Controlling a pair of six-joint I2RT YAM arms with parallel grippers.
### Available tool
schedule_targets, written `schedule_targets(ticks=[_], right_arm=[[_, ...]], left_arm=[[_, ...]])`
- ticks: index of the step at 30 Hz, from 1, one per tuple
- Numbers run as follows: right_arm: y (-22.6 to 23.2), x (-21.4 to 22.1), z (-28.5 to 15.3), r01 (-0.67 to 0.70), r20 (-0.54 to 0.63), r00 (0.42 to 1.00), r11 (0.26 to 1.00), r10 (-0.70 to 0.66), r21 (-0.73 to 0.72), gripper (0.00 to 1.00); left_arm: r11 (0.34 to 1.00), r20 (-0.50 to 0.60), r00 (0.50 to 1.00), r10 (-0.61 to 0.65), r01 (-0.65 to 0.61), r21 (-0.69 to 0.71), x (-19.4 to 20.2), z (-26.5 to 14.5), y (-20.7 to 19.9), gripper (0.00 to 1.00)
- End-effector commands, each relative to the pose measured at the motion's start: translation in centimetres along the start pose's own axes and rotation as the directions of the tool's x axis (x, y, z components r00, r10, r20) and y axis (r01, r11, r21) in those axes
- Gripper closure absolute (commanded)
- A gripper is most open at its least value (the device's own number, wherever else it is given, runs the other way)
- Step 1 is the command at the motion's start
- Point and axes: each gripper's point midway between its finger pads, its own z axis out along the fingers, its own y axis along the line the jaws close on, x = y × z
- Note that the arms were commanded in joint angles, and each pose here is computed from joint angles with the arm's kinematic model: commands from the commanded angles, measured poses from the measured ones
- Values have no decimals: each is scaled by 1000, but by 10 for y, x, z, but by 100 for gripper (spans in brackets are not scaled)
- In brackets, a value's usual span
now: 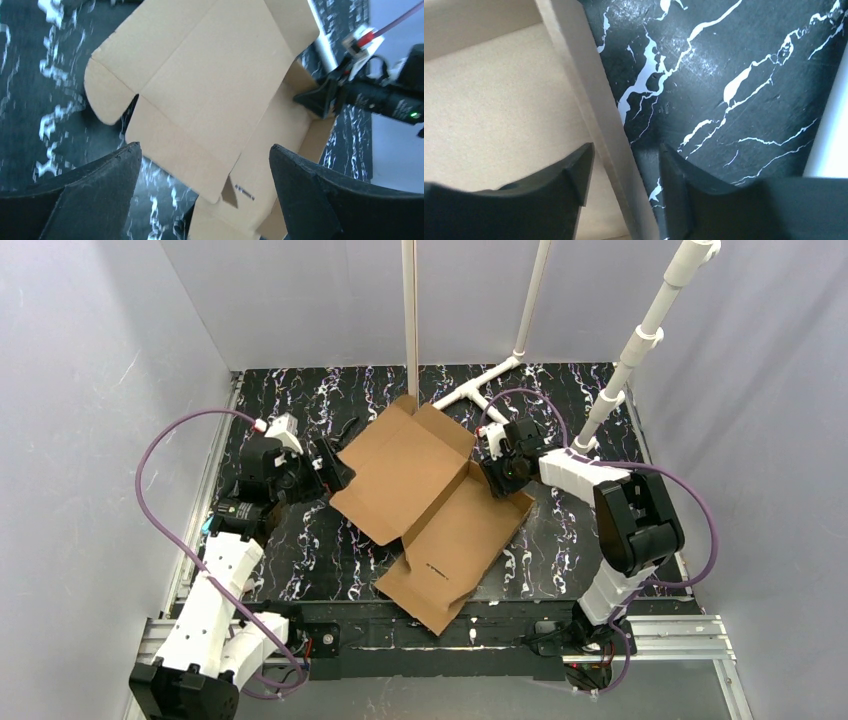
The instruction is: Fold the paper box
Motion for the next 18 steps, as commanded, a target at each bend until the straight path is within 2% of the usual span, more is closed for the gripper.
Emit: schedule_targets(ticks=[1,3,8,11,13,14,15,16,18], right_arm=[[3,-23,-22,24,72,997,999,-22,-28,31],[6,-26,-39,81,101,992,996,-77,-34,4],[4,-29,-76,223,139,965,975,-222,3,2],[3,-29,-97,308,143,941,951,-308,21,2],[18,-28,-112,412,178,899,910,-400,-40,2],[30,-27,-119,470,216,870,878,-444,-88,2],[45,-23,-127,564,267,813,813,-517,-144,2],[63,-13,-134,662,329,741,718,-585,-216,2],[98,24,-148,762,411,648,526,-642,-379,2]], left_arm=[[989,-173,980,-100,79,-127,53,-32,23,3],[986,-225,963,-151,131,-102,76,-47,18,11],[976,-266,940,-215,198,-87,111,-83,15,17],[967,-303,919,-253,243,-73,124,-93,10,33],[946,-346,880,-324,313,-88,141,-90,10,36],[932,-362,859,-361,349,-101,152,-86,13,36],[919,-372,842,-391,380,-106,161,-80,15,36],[907,-372,830,-415,411,-94,167,-73,16,35],[883,-342,821,-457,465,-64,168,-55,17,30]])
